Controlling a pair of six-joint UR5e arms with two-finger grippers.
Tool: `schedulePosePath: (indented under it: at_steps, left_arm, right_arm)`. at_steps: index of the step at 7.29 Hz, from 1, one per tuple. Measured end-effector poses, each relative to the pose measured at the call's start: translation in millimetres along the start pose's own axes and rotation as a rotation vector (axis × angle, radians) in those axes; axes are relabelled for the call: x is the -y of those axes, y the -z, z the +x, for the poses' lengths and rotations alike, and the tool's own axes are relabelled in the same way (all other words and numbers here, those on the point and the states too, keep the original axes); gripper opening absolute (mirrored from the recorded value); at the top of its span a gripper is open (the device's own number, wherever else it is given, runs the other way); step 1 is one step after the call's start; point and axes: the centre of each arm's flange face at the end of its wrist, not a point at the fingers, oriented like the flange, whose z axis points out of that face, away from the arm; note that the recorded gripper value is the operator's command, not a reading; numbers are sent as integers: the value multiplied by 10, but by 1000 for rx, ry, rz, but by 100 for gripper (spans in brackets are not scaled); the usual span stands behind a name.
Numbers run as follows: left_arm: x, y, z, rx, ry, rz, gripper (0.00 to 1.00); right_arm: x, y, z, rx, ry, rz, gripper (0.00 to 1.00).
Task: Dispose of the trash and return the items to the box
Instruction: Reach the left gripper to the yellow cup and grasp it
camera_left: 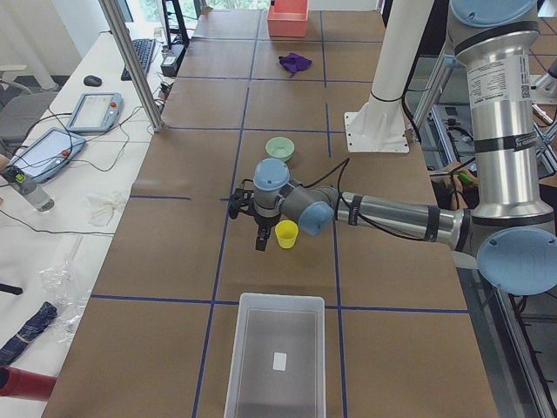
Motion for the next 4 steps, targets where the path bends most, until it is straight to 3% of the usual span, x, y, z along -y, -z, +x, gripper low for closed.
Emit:
schedulePosePath:
  at_steps: [4]
  left_arm:
    - [-220, -511, 2, 21, 13, 0, 100]
  right_arm:
    - [-2, 3, 0, -4, 1, 1, 100]
